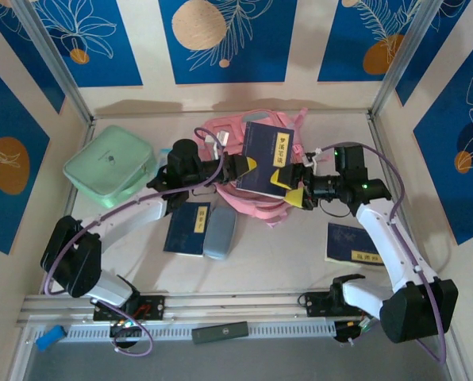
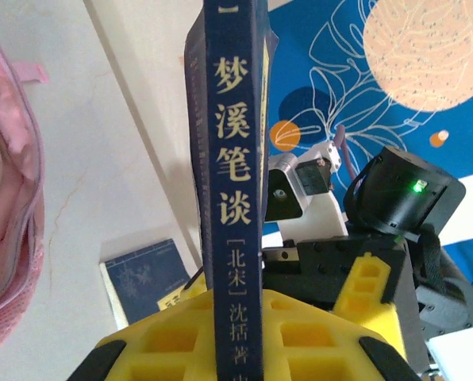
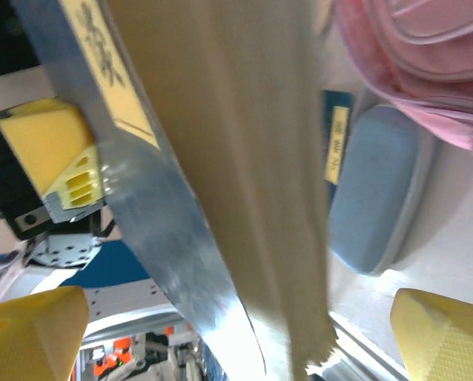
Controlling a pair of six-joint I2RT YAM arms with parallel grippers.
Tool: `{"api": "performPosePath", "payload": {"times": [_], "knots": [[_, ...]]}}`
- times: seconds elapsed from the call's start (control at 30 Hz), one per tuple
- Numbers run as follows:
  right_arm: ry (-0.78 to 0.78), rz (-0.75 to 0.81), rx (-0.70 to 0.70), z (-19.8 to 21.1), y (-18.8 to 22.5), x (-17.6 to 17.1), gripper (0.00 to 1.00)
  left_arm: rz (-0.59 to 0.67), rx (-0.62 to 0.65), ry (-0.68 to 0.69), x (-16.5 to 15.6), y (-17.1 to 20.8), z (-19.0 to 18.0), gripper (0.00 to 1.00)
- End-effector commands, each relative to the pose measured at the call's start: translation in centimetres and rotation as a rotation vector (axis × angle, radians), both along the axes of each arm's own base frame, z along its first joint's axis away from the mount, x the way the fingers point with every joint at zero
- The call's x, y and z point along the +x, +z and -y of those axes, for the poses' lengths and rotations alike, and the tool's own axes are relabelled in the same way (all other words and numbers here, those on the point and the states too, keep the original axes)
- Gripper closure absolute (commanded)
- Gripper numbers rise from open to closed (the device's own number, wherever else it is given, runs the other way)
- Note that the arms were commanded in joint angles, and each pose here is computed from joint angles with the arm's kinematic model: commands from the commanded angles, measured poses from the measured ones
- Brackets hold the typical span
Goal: Pack the student bag
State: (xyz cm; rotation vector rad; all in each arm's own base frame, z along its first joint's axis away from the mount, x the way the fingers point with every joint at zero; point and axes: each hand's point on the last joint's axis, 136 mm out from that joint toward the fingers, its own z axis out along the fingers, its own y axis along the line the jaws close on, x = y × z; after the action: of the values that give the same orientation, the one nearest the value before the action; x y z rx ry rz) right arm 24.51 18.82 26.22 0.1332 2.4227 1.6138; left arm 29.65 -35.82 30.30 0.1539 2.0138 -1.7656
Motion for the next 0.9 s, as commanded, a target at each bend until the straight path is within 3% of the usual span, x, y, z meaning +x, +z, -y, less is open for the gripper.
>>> {"api": "performPosePath", "payload": {"times": [0.0, 0.43, 0.67, 0.7, 0.77, 0.87], "knots": [[0.079, 0.023, 0.112, -1.5, 2.1, 0.0, 0.08, 0.071, -0.105, 0.020, 0.1, 4.4, 0.6, 1.00], [0.011, 0.102, 0.079, -0.4, 2.6, 0.6, 0.63, 0.021, 0.130, 0.091, 0.6, -0.1, -0.5, 1.00], [-0.051, 0.087, 0.010, 0.5, 1.5, 1.5, 0.93, 0.041, 0.186, 0.079, 0.3, -0.9, -0.7, 1.00], [-0.060, 0.087, 0.000, 0.8, 1.5, 1.6, 0.96, 0.054, 0.202, 0.071, 0.1, -1.0, -0.8, 0.97], [-0.091, 0.087, -0.024, 1.5, 1.6, 1.7, 1.00, 0.097, 0.256, 0.051, -0.1, -1.2, -0.9, 0.76], [-0.216, 0.048, -0.113, 4.2, 1.0, 2.1, 1.00, 0.220, 0.473, 0.026, -0.1, -3.2, -2.4, 0.54]]}}
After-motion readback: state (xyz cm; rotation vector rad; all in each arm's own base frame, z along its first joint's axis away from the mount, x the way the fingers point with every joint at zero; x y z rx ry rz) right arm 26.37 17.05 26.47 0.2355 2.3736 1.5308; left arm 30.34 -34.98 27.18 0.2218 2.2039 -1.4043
